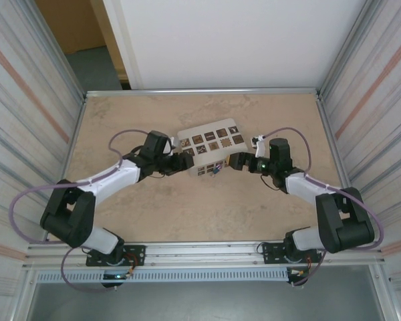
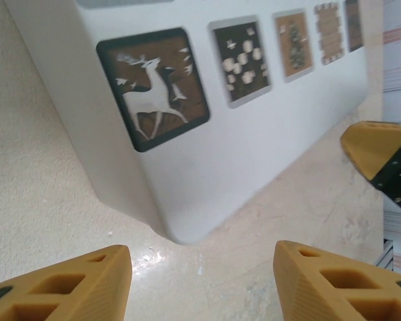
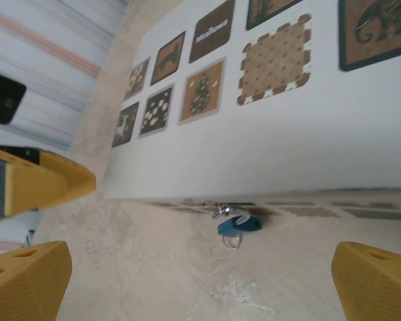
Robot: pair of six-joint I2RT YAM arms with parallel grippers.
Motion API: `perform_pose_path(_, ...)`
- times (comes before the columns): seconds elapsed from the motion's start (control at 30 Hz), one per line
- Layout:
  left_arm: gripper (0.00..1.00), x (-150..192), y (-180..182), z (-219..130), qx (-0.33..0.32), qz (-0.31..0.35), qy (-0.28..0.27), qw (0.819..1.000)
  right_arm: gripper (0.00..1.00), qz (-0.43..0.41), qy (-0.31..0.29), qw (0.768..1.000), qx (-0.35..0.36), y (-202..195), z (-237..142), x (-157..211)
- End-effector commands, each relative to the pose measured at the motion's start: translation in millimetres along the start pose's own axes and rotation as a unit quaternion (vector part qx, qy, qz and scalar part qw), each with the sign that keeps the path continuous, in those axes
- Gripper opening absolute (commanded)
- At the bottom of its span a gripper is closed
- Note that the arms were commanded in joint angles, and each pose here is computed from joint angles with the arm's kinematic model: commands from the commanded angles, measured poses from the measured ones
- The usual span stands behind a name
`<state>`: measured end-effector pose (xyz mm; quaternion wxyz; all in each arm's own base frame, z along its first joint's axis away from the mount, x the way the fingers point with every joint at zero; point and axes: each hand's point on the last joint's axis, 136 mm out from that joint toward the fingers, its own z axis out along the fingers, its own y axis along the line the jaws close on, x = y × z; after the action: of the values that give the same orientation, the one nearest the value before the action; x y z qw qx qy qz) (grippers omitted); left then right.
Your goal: Unlock a padlock with a key
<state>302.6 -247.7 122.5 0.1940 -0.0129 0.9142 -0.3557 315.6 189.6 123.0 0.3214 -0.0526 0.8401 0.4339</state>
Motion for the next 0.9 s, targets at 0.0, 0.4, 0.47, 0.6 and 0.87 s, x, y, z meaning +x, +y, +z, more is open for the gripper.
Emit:
perform_pose_path(0.0, 0.57, -1, -5, -18, -0.009, 0.013, -0.012, 1.000, 0.99, -0.036, 0.000, 0.999, -0.035, 17, -7, 6)
perform_pose_path(0.4, 0.41, -25, -52, -26, 0.049, 0.044, -0.016, 0.998, 0.86, -0.093, -0.005, 0.995, -0.029, 17, 22, 27)
perform_pose_path(0.47, 0.38, -29, -57, -21, 0.053, 0.047, -0.012, 0.997, 0.84, -0.099, -0.001, 0.995, -0.027, 16, 29, 29)
perform_pose_path(0.6, 0.33, -38, -58, -6, 0.051, 0.052, -0.005, 0.997, 0.81, -0.103, 0.001, 0.994, -0.025, 11, 42, 33)
perform_pose_path(0.87, 0.29, -42, -43, 26, 0.033, 0.046, 0.016, 0.998, 0.76, -0.107, 0.003, 0.994, -0.023, 3, 60, 39)
